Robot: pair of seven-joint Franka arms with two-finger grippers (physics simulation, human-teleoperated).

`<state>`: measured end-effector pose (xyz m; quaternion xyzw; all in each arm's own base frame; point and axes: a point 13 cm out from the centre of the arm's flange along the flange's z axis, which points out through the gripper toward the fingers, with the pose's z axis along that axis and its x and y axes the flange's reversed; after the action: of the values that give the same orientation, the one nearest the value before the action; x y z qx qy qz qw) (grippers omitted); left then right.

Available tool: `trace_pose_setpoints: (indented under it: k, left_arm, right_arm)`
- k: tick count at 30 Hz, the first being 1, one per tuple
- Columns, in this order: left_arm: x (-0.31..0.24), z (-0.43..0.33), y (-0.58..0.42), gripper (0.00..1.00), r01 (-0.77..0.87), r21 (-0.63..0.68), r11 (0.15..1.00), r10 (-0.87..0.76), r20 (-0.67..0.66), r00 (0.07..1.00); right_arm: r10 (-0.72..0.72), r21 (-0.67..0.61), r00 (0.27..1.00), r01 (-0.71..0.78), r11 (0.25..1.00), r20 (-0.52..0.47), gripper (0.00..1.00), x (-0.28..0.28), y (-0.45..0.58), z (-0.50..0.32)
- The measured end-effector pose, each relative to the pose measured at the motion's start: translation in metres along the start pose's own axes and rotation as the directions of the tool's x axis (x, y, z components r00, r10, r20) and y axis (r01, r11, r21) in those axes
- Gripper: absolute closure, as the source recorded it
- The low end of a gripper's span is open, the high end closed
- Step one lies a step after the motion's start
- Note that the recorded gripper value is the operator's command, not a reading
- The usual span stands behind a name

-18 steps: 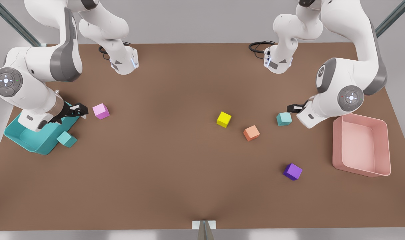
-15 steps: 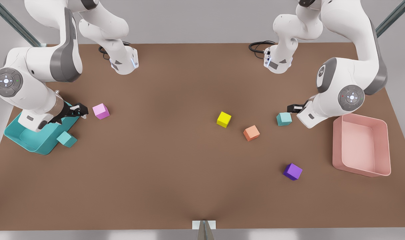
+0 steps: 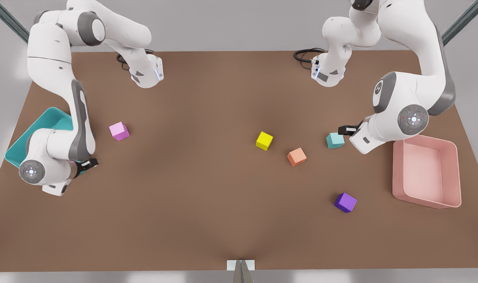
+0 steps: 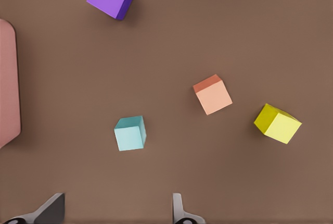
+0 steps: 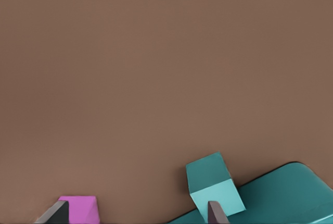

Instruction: Stack the two blue cubes on top of each other

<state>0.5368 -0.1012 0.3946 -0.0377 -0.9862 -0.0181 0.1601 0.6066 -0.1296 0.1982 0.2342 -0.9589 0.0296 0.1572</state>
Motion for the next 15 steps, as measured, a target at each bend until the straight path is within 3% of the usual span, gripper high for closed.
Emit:
trace_pose_setpoints:
  k: [5,15]
  left_arm:
    - [0.0,0.002,-0.002,0.0,-0.005,0.0,1.0,0.005,-0.004,1.0]
    - [0.0,-0.004,-0.006,0.0,-0.014,-0.001,1.0,0.014,0.007,1.0]
  right_arm:
    - [-0.132,-0.028,0.987,0.135,0.99,0.093,0.0,0.01,-0.026,0.042]
    - [-0.385,-0.039,0.914,0.392,0.919,0.128,0.0,0.044,-0.033,0.091]
